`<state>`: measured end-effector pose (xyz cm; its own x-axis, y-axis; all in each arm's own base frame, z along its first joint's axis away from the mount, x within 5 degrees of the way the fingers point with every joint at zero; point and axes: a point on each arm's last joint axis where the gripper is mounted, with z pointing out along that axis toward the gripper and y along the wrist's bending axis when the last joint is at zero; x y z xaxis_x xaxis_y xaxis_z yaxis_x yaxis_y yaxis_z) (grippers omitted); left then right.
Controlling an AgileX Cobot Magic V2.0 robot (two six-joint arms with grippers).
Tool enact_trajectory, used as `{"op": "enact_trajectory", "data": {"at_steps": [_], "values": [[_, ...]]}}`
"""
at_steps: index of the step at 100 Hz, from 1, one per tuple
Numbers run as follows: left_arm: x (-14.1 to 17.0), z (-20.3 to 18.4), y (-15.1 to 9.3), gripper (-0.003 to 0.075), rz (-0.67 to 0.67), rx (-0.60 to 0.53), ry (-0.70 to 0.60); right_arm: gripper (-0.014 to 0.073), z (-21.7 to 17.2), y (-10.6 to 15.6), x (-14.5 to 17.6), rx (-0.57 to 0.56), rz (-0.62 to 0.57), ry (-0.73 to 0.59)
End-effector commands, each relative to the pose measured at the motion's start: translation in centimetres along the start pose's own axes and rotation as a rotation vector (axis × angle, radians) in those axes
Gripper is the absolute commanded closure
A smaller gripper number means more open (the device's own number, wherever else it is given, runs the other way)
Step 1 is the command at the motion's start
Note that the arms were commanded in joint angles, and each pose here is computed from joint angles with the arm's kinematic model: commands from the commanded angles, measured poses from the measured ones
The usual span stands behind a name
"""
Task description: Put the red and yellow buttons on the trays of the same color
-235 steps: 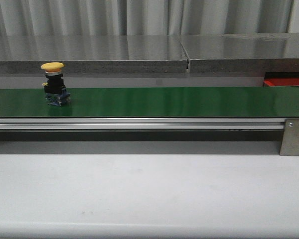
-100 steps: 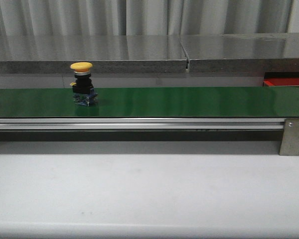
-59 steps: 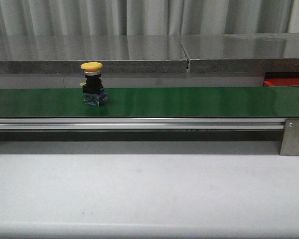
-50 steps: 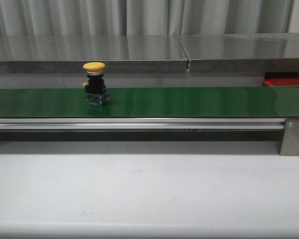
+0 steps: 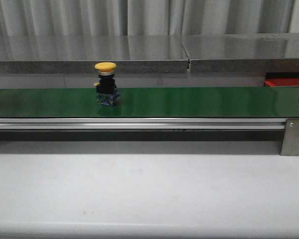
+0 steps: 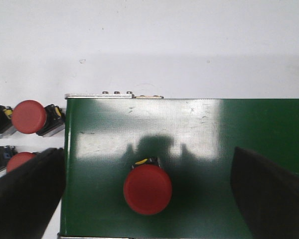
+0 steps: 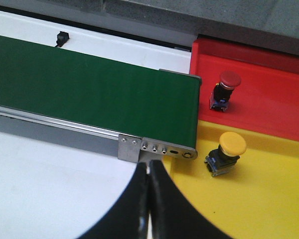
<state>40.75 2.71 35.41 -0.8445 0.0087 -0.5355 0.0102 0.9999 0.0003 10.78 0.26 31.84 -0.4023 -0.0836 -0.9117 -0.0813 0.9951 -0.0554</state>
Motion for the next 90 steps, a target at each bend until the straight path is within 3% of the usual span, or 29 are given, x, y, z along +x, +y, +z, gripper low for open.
{"op": "enact_trajectory", "data": {"at_steps": [1, 29, 69, 81, 90], "values": [[-0.1, -5.4, -0.6, 0.0069, -0.002, 0.006, -0.174, 0.0713, -0.5, -0.2, -1.5, 0.026, -0.012, -0.098], [6.7, -9.6, -1.6, 0.0069, -0.026, 0.024, -0.339, 0.0713, -0.5, -0.2, -1.5, 0.026, -0.012, -0.098], [18.8, -10.1, -3.7, 0.0072, 0.006, 0.066, -0.424, 0.0713, -0.5, -0.2, -1.5, 0.026, -0.012, -0.098], [21.6, -10.6, -3.7, 0.013, -0.008, 0.071, -0.484, 0.0713, -0.5, -0.2, -1.5, 0.026, -0.012, -0.098], [23.3, -11.2, -3.7, 0.0234, -0.009, 0.069, -0.537, 0.0713, -0.5, -0.2, -1.5, 0.026, -0.012, -0.098]]}}
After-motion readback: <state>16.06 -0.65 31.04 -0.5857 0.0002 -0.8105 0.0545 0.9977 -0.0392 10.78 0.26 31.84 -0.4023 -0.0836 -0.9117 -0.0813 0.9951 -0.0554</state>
